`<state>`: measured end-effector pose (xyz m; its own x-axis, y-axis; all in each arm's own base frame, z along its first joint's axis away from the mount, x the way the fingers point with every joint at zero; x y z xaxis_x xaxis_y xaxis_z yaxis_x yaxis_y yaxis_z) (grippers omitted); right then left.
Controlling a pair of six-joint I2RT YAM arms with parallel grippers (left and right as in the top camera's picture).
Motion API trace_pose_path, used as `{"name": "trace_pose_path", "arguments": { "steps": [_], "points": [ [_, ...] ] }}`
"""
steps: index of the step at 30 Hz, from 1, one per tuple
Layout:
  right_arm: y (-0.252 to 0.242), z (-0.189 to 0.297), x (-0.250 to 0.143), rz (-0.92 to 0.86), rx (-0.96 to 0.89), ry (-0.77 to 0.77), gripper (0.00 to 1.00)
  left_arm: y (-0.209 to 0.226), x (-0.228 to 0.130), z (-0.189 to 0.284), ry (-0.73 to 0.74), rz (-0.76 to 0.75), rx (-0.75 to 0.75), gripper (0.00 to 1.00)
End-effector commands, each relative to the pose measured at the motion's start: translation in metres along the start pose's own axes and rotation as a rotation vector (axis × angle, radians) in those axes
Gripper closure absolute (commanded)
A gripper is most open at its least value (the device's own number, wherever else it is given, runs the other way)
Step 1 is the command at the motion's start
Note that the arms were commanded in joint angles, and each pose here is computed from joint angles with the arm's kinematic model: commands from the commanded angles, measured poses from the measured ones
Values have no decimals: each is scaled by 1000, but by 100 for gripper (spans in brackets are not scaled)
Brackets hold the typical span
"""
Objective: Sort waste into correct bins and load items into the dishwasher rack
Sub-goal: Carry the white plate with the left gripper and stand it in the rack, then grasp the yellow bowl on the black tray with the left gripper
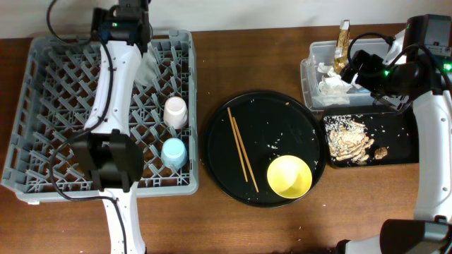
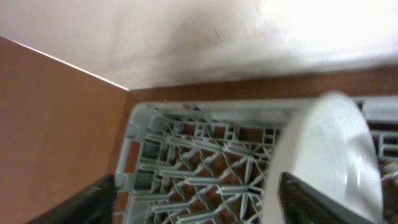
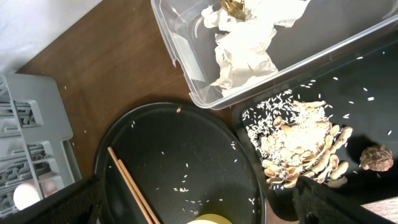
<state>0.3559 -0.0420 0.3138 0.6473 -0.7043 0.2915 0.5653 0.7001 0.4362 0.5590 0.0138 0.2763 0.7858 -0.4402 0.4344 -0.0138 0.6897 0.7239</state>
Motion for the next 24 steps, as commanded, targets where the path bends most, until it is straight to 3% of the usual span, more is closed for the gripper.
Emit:
{"name": "trace_pose_path", "arguments": {
  "steps": [1, 4, 5, 6, 7, 10, 18, 24],
  "points": [
    [-1, -3, 0, -8, -8, 4, 2, 35, 24, 33, -118, 89, -15, 8],
    [0, -3, 1, -7, -3, -3, 2, 2, 38, 84, -305, 50, -496, 8],
    [0, -3, 2, -6, -1, -7, 2, -23, 37, 108, -346, 11, -725, 10],
    [0, -3, 2, -6, -1, -7, 1, -45, 31, 126, -339, -13, -891, 11],
    [0, -3, 2, -6, 0, -7, 2, -73, 23, 145, -307, -53, -1067, 21],
    [0, -3, 2, -6, 0, -7, 2, -140, -5, 191, -120, -210, -1280, 24],
    [0, -3, 1, -6, -2, -6, 1, -273, -45, 265, 119, -495, -1384, 35],
    [-1, -3, 0, -8, -8, 3, 2, -325, -71, 297, 172, -625, -1371, 34]
  ]
}}
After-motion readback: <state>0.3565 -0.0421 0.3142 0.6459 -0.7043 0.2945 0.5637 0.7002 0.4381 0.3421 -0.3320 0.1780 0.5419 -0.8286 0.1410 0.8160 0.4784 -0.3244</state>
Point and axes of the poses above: each gripper's point midway between its finger pads, its own z axis back along the fingers, its own y axis along the line the jaws close on, x = y × z, the point moved 6 cm from there along z, back along the fingers, and after that the axes turned 15 degrees about -z, right-handed, at the moved point
